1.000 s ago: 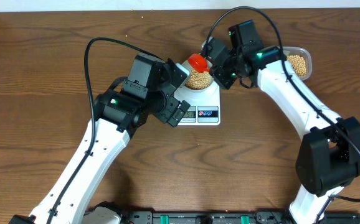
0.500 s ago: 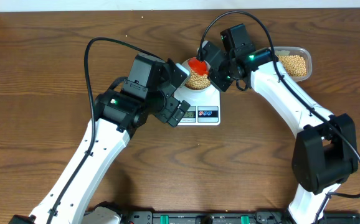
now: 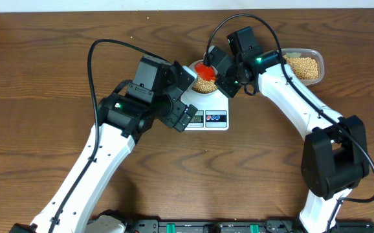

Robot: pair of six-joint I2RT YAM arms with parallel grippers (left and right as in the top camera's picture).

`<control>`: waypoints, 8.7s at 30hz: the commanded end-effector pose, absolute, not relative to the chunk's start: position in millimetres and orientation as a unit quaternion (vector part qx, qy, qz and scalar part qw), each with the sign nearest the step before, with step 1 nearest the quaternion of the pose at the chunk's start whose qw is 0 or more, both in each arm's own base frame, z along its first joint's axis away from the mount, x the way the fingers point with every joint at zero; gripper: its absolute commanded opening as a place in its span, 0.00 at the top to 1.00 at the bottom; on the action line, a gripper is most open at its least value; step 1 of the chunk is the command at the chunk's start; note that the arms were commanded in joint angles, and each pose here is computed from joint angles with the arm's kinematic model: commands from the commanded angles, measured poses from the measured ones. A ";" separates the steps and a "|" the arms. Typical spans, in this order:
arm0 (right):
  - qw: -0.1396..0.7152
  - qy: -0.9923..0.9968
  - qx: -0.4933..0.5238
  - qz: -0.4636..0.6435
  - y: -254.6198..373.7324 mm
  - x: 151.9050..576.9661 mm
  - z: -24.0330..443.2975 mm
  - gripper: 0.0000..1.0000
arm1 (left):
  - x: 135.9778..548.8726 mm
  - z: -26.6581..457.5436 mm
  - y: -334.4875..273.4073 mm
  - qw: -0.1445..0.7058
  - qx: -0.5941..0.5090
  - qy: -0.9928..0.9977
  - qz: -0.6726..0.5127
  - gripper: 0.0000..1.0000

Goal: Scoop item into bowl and weigh 50g on scale

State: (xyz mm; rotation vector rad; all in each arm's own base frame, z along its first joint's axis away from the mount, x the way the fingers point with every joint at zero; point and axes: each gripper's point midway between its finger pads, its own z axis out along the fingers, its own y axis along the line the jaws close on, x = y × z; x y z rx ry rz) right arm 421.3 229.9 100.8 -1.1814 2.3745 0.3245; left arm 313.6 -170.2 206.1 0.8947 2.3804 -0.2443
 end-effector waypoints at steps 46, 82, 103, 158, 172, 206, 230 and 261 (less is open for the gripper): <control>0.230 0.869 -0.346 0.269 232.6 426.1 123.6 0.99 | 313.9 206.9 -171.2 0.289 0.335 0.892 -0.097 0.02; 0.282 0.848 -0.326 0.309 205.1 417.8 196.2 0.99 | 313.9 206.9 -171.2 0.289 0.335 0.892 -0.097 0.02; 0.310 0.891 -0.122 0.310 23.9 429.5 216.3 0.99 | 314.0 207.1 -171.2 0.289 0.334 0.892 -0.097 0.02; 0.263 0.897 0.142 0.325 -37.3 425.8 134.8 0.96 | 313.9 206.9 -171.1 0.289 0.334 0.892 -0.097 0.02; 0.253 0.891 0.192 0.324 -48.9 423.5 126.9 0.01 | 313.9 206.9 -171.2 0.289 0.335 0.892 -0.097 0.02; 0.347 0.924 0.003 0.157 32.6 226.6 293.3 0.01 | 313.9 206.9 -171.2 0.289 0.335 0.892 -0.097 0.02; 0.519 0.854 0.016 0.021 -8.1 231.4 282.7 0.01 | 313.9 206.9 -171.1 0.289 0.334 0.892 -0.097 0.02; 0.677 0.735 0.002 -0.032 -10.6 245.8 155.1 0.01 | 313.9 206.9 -171.2 0.289 0.334 0.892 -0.097 0.02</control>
